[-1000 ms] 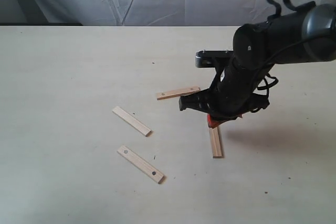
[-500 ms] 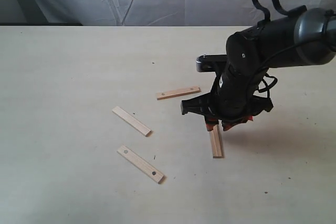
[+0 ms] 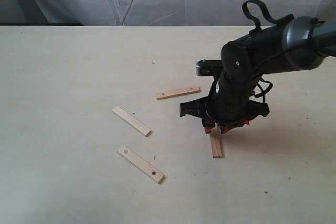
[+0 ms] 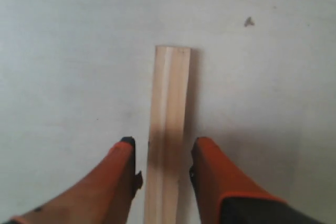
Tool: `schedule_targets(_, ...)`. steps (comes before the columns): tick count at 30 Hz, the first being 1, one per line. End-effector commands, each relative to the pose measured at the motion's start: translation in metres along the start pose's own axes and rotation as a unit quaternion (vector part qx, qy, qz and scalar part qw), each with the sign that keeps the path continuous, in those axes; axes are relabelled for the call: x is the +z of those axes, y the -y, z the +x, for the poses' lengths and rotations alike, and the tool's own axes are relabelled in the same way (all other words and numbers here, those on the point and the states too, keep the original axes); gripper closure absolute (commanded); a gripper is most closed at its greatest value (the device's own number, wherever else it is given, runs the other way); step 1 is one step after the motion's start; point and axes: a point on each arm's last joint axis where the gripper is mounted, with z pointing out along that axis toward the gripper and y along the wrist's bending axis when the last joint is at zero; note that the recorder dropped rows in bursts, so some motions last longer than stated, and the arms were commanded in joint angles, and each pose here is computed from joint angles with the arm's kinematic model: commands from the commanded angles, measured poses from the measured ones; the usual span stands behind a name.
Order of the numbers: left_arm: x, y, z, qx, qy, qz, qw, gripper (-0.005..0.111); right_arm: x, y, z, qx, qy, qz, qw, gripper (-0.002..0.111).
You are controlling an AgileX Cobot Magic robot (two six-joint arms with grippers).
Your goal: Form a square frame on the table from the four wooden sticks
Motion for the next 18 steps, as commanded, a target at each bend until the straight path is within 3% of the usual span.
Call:
schedule_targets(1, 0.0, 0.0, 0.0, 0.001, 0.005, -0.002, 1.0, 0.107, -0.002, -0.003, -0.002, 0.001, 0.011, -0.008, 1.0, 0.071)
schedule_targets(9, 0.0, -0.001, -0.002, 0.007, 0.016, -0.004, 1.0, 0.107, -0.002, -0.003, 0.0, 0.002, 0.002, -0.005, 1.0, 0.071)
schedule_targets(15, -0.002, 0.0, -0.017, -0.09, 0.102, 0.009, 0.991, 0.107, -0.027, -0.01, -0.015, -0.029, 0.044, -0.027, 0.998, 0.072)
schedule_targets(18, -0.003, -0.001, -0.022, -0.148, 0.129, 0.013, 0.981, 0.107, -0.045, -0.019, -0.03, -0.063, 0.057, -0.032, 0.996, 0.089)
